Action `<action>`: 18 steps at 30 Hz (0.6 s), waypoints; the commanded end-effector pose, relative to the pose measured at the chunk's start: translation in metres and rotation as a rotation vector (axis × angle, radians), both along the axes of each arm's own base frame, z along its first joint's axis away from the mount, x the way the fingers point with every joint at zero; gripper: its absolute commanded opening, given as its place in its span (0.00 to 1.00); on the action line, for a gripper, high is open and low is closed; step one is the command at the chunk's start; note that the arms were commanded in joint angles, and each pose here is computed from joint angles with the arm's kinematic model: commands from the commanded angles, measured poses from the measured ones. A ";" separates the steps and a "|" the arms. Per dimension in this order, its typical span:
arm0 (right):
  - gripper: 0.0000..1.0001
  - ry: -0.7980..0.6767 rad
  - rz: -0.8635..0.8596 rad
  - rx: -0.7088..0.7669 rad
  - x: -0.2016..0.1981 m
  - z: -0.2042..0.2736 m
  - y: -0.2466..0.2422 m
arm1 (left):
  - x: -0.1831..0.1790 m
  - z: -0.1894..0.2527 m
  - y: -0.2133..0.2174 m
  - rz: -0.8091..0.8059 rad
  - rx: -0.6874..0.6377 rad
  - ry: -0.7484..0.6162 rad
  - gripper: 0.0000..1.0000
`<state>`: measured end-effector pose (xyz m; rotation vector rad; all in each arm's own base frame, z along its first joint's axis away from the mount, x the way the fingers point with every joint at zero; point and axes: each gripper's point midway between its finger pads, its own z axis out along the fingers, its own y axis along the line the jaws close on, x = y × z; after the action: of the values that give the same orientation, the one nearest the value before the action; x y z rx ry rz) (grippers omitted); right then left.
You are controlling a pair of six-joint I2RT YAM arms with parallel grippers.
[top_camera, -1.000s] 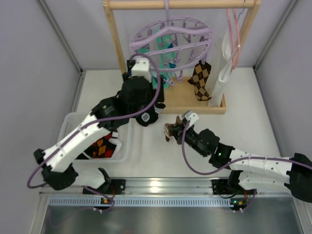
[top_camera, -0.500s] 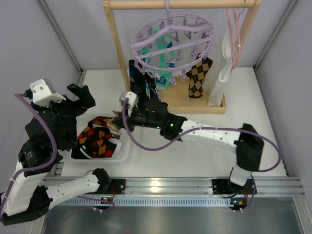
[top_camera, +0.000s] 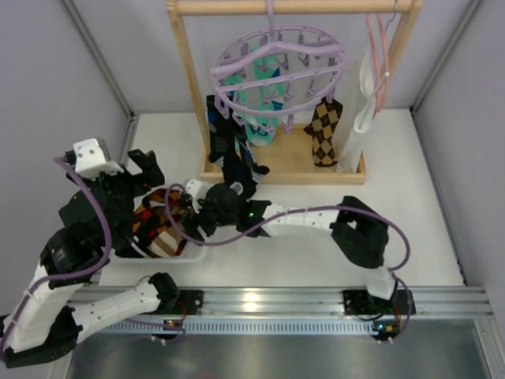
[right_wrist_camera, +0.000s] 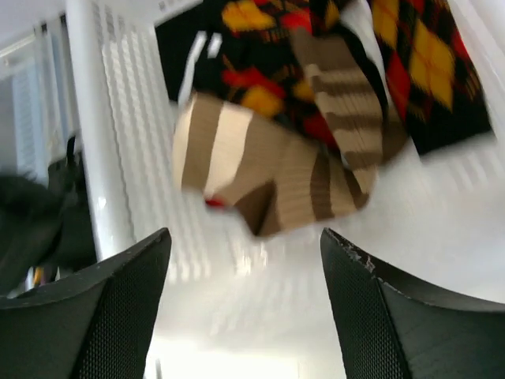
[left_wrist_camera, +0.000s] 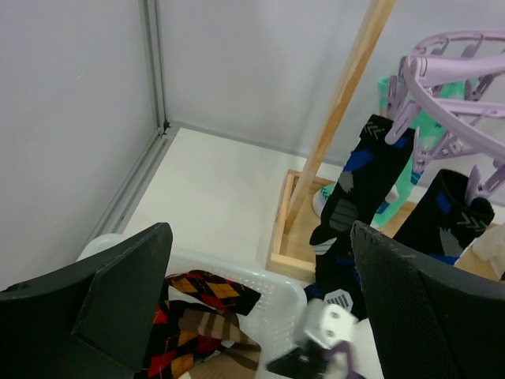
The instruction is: Remove the socks clipped to the hanger
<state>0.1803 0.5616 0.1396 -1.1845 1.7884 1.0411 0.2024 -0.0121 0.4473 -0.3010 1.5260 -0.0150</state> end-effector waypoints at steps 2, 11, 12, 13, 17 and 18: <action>0.75 -0.104 -0.150 0.212 0.012 0.122 -0.068 | 0.005 -0.013 -0.017 -0.065 0.021 0.017 0.98; 0.86 -0.160 -0.535 0.111 0.040 0.109 -0.271 | 0.015 -0.041 -0.065 -0.259 0.062 0.079 0.99; 0.86 -0.155 -0.575 0.092 0.045 0.099 -0.289 | 0.013 -0.044 -0.070 -0.291 0.058 0.084 0.98; 0.90 -0.180 -0.597 0.121 0.048 0.110 -0.306 | 0.011 -0.049 -0.079 -0.338 0.045 0.092 0.98; 0.95 -0.219 -0.763 0.086 0.096 0.112 -0.372 | 0.005 -0.075 -0.090 -0.416 0.059 0.137 0.98; 0.95 -0.215 -0.775 0.075 0.105 0.113 -0.378 | 0.005 -0.087 -0.090 -0.415 0.075 0.156 0.99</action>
<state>0.2686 0.2079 0.2685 -0.4339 1.7055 0.5661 0.2138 -0.0896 0.3770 0.0247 1.6882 -0.1920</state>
